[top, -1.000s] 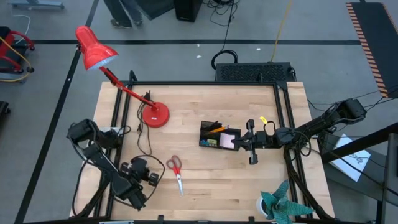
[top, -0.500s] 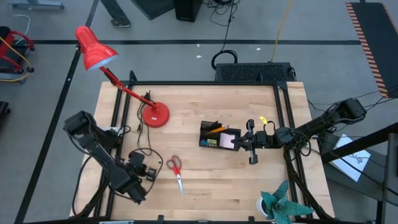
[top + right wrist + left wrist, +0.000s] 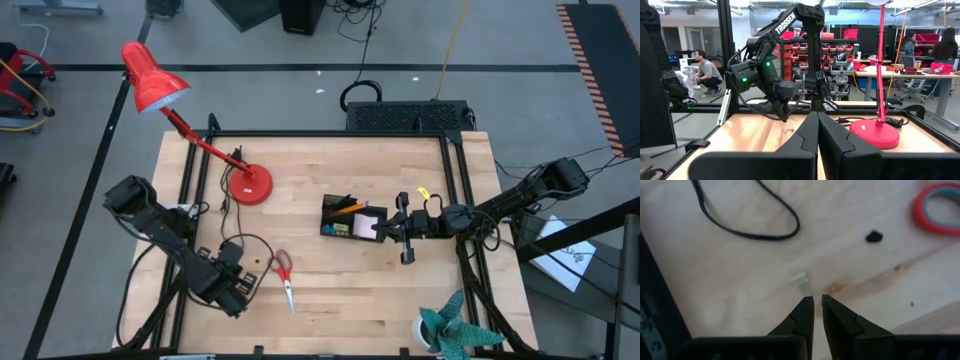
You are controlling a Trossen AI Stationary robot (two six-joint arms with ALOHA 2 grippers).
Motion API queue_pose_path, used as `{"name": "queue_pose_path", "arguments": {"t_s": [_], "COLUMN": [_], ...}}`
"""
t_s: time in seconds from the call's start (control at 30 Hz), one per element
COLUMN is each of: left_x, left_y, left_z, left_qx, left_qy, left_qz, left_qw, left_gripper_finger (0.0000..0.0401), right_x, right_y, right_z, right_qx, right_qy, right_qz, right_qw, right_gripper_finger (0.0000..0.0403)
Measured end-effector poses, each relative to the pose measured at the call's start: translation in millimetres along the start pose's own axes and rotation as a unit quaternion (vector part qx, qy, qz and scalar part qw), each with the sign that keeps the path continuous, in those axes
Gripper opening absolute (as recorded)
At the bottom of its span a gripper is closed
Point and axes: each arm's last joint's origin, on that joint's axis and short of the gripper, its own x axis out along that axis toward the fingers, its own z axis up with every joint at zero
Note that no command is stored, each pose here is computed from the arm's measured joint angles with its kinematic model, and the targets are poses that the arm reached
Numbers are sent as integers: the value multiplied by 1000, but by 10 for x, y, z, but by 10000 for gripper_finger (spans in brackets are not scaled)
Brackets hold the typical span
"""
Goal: Pick and place office supplies into organizer
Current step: Put the green binder clip into the black desk organizer
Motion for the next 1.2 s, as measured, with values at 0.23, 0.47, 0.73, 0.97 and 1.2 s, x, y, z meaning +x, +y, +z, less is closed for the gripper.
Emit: {"name": "queue_pose_path", "arguments": {"t_s": [0.23,0.47,0.73,0.97,1.2], "left_x": [18,22,69,223,348], "left_y": [-62,-69,-23,51,-33], "left_z": [48,66,88,116,204], "left_qx": [-17,-33,-87,-155,-144], "left_qy": [50,56,26,52,56], "left_qz": [-7,-5,9,46,-4], "left_qw": [999,998,996,985,988], "left_gripper_finger": [47,68,186,255,252], "right_x": [0,0,-1,-1,-1], "right_y": [0,1,5,13,12], "right_z": [0,-1,-1,-22,-21], "right_qx": [0,0,4,3,2], "right_qy": [0,0,1,11,10], "right_qz": [0,0,2,16,14], "right_qw": [1000,1000,1000,1000,1000], "right_gripper_finger": [0,0,0,0,0]}}
